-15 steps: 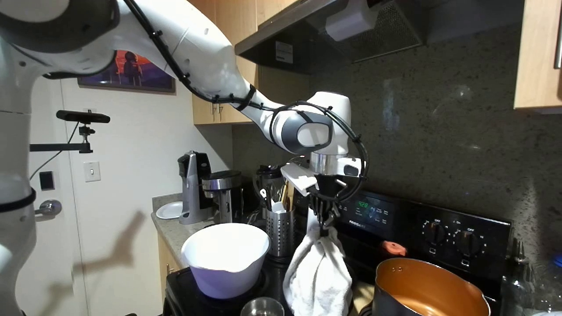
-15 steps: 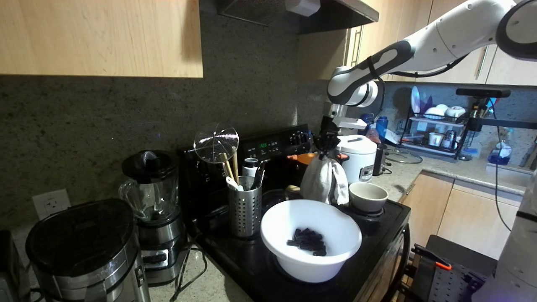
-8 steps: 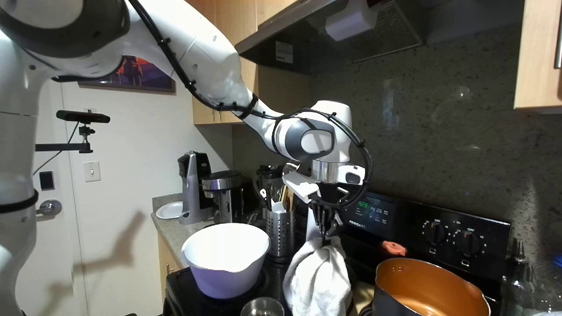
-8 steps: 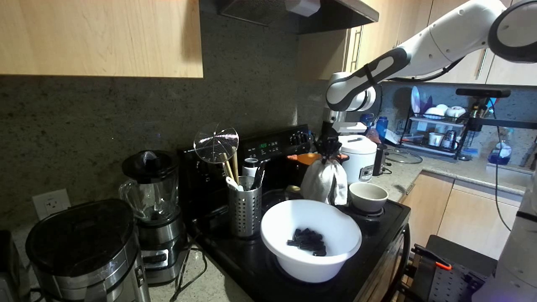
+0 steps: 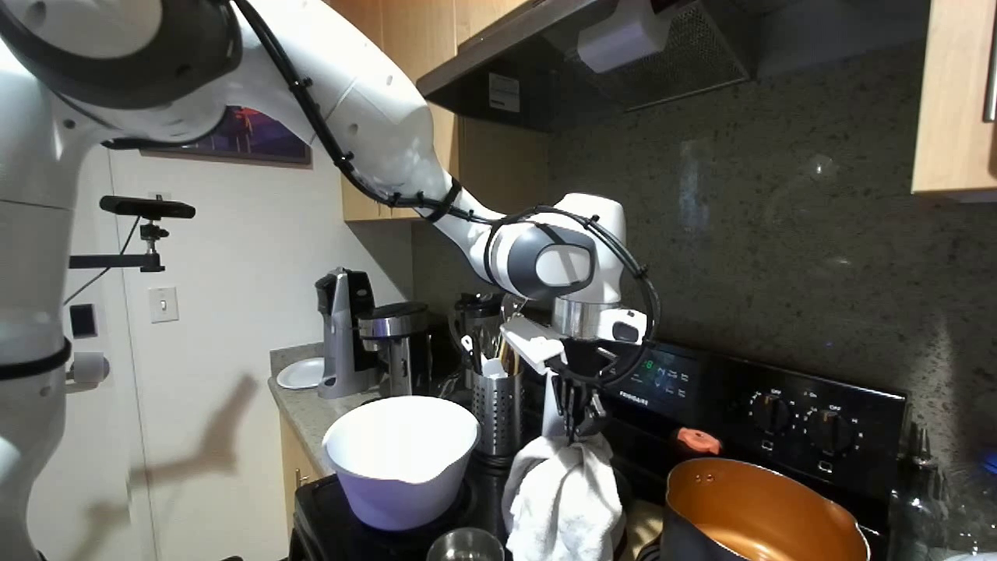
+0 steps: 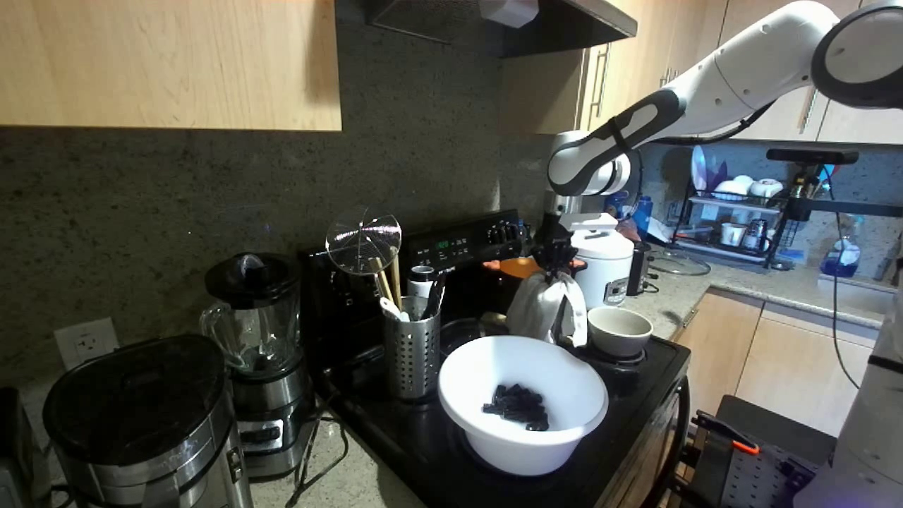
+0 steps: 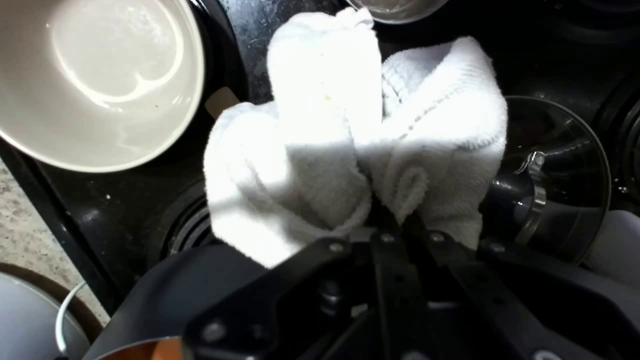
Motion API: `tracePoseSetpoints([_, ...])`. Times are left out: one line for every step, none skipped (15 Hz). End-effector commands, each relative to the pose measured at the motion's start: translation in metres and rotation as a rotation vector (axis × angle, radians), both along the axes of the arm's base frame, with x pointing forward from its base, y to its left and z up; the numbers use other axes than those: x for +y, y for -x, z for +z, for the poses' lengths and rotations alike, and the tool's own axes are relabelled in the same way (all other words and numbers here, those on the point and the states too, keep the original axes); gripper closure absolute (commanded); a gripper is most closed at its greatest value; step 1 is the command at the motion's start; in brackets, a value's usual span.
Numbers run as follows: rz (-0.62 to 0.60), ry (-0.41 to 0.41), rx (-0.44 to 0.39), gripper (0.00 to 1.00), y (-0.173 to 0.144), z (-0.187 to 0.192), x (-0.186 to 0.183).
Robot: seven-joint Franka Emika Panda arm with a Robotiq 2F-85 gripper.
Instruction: Pick up the towel from the stove and wipe the silver cup with it.
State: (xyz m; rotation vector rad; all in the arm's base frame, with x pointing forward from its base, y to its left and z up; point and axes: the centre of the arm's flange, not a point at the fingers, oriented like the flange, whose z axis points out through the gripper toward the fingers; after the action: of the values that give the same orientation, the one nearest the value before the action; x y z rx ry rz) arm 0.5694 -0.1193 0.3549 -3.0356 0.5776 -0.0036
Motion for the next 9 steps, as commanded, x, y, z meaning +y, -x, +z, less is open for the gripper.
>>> tracePoseSetpoints([-0.025,-0.019,0.01,0.99,0.01,-0.014,0.002])
tracePoseSetpoints([-0.026,-0.019,0.015,0.99,0.011,-0.017,0.002])
tracePoseSetpoints([-0.024,-0.017,0.02,0.99,0.012,-0.02,0.002])
tracePoseSetpoints([-0.024,-0.019,0.024,0.99,0.013,-0.022,0.002])
tracePoseSetpoints([-0.023,-0.017,0.026,0.99,0.015,-0.025,0.001])
tracePoseSetpoints([-0.024,-0.019,0.027,0.99,0.015,-0.027,0.002])
tracePoseSetpoints([-0.025,-0.02,0.027,0.99,0.016,-0.029,0.002])
tracePoseSetpoints([-0.024,-0.018,0.026,0.99,0.017,-0.03,0.002])
tracePoseSetpoints([-0.023,-0.016,0.025,0.99,0.017,-0.033,0.002])
